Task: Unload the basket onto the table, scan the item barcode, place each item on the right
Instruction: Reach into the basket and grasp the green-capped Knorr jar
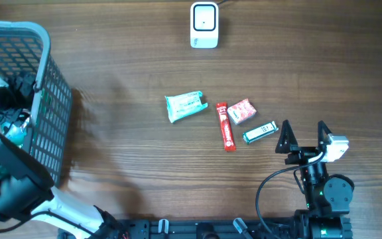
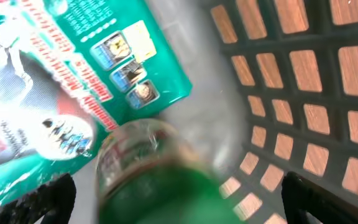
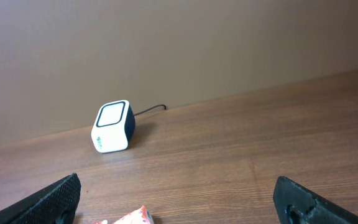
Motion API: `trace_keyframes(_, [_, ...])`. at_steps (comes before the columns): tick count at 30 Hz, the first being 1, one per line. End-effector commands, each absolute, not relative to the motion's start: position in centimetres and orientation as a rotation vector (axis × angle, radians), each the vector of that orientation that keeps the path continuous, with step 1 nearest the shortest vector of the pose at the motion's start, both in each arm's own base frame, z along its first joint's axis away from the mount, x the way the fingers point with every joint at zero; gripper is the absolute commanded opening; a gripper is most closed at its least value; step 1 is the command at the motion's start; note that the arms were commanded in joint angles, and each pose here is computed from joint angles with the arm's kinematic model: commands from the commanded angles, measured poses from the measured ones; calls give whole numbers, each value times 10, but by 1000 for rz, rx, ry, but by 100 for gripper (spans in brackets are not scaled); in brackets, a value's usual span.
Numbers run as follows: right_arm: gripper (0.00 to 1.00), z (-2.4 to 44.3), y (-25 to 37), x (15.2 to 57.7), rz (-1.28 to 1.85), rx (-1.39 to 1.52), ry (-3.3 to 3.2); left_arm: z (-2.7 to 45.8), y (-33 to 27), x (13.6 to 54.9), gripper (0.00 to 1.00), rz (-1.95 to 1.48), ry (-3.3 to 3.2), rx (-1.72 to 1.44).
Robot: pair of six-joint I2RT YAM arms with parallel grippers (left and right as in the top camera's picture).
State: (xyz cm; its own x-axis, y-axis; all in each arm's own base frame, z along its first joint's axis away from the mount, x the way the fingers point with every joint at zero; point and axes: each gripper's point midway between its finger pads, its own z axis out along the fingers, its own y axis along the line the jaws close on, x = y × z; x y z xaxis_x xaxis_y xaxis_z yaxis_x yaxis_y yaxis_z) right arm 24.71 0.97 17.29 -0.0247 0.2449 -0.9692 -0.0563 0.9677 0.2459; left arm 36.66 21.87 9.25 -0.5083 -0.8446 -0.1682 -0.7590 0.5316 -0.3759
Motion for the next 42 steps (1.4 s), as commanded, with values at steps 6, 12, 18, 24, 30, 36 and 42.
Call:
trace_keyframes(6, [100, 175, 10, 247, 232, 143, 1570, 99, 217, 358, 100, -353, 2465, -1331])
trace_keyframes(12, [100, 175, 10, 247, 232, 143, 1570, 96, 212, 351, 100, -365, 2494, -1356])
trace_keyframes(18, [100, 175, 10, 247, 232, 143, 1570, 79, 210, 341, 100, -353, 2552, -1409])
trace_keyframes(24, [100, 175, 10, 247, 232, 143, 1570, 42, 203, 336, 100, -391, 2637, -1472])
trace_keyframes(30, [100, 175, 10, 247, 232, 143, 1570, 33, 195, 336, 78, -403, 2679, -1469])
trace_keyframes(36, [100, 175, 10, 247, 232, 143, 1570, 57, 199, 339, 61, -402, 2673, -1473])
trace_keyframes(42, [100, 175, 10, 247, 232, 143, 1570, 153, 219, 365, 60, -350, 2556, -1373])
